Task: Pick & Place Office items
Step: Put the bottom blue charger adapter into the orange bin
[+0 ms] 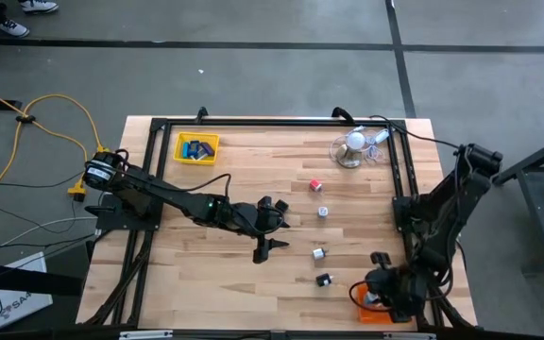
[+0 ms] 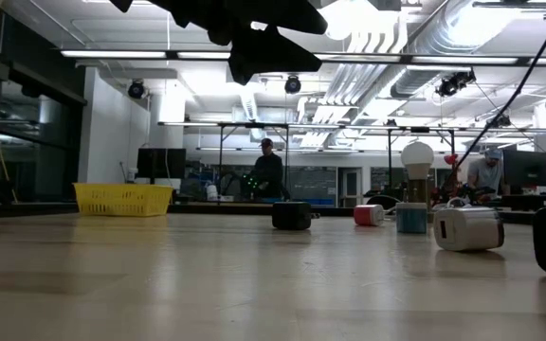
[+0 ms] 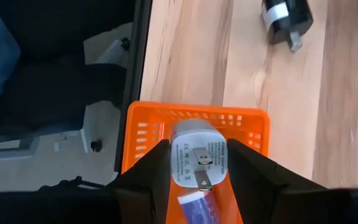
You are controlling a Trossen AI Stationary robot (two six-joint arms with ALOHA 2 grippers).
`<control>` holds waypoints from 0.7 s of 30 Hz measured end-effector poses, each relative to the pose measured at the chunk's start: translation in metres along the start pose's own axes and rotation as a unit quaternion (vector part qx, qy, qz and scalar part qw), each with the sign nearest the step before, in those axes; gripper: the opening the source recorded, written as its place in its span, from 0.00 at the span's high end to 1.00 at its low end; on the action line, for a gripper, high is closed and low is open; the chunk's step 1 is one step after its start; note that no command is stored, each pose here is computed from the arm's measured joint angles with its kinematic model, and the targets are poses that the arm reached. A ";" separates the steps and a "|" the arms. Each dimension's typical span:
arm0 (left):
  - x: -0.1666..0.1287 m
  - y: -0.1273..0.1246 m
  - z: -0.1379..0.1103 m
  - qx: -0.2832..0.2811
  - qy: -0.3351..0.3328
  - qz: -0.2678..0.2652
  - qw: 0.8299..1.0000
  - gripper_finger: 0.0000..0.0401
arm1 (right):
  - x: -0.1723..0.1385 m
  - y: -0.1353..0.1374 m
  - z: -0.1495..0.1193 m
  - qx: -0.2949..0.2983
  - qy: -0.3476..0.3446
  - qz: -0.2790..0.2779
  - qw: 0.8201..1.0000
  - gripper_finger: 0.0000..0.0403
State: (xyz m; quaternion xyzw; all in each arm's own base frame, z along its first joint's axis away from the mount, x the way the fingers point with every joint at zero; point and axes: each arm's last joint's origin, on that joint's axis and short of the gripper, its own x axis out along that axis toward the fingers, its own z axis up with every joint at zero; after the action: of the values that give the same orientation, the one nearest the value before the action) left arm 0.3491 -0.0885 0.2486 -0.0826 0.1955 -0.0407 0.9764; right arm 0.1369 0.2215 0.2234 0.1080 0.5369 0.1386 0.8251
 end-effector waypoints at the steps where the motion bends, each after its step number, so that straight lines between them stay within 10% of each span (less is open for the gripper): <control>1: 0.000 0.000 0.000 0.000 0.000 0.000 1.000 0.40 | 0.001 0.001 -0.001 0.002 0.001 -0.001 1.000 0.68; 21: 0.000 0.000 0.000 -0.006 0.000 0.000 1.000 0.40 | 0.045 0.001 -0.013 0.028 0.038 -0.075 0.996 0.68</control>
State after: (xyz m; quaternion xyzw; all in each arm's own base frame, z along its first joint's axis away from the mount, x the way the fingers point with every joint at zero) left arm 0.3491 -0.0885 0.2486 -0.0883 0.1958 -0.0397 0.9759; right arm 0.1417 0.2388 0.1801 0.0855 0.5783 0.0654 0.8087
